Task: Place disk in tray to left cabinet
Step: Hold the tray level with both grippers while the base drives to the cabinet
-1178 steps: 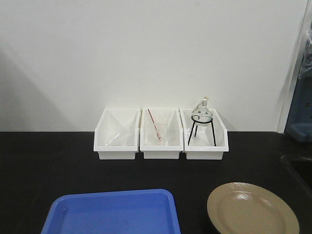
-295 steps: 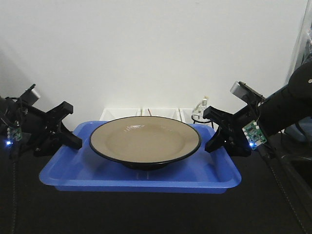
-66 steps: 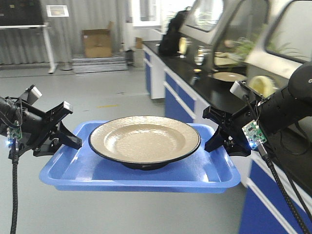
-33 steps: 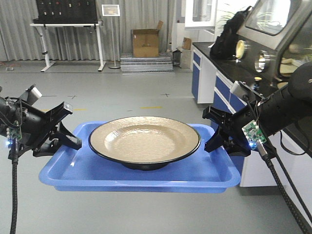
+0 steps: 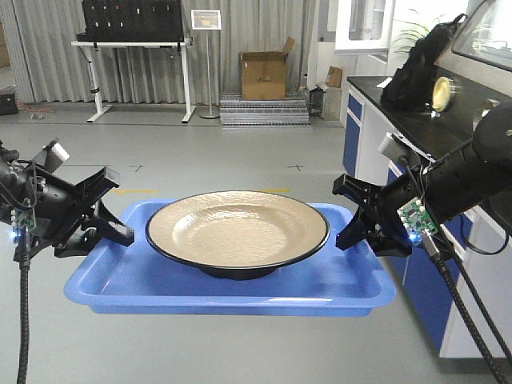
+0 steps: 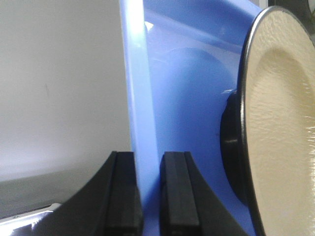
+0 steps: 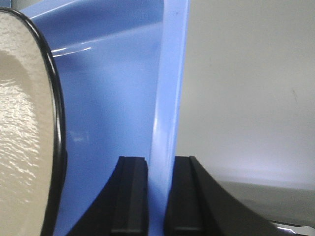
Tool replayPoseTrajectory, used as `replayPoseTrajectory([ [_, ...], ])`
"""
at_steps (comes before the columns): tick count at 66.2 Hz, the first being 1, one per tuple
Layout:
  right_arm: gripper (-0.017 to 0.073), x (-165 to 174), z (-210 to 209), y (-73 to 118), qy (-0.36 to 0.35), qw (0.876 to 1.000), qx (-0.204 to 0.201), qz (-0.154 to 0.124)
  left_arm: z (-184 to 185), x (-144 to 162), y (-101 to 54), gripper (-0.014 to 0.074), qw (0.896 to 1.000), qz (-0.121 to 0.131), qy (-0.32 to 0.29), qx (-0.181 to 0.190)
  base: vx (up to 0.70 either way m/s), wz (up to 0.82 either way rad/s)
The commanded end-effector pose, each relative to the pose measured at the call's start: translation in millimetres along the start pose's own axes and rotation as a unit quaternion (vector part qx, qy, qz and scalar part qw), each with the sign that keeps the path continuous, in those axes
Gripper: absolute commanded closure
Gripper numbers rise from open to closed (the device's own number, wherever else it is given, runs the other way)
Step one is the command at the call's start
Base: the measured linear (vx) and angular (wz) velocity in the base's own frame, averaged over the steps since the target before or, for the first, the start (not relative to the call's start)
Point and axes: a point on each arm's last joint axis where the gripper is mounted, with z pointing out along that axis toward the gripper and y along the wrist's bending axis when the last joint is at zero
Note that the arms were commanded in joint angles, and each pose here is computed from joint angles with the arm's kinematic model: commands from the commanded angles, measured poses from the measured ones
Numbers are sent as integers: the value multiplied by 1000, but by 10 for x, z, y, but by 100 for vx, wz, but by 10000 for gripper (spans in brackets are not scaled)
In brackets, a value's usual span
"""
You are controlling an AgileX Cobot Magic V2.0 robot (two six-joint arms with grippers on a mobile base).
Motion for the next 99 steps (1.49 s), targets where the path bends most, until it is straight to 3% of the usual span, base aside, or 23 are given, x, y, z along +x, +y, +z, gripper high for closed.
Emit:
replayPoseTrajectory([
  [1,564,39,-320,385,-39,994,-99,1,-229,111,-478,594,994,6,-6,109,50,6],
  [99,564,40,-320,385,-39,994,-99,1,-230,111,-479,594,994,6,-6,110,60,7],
])
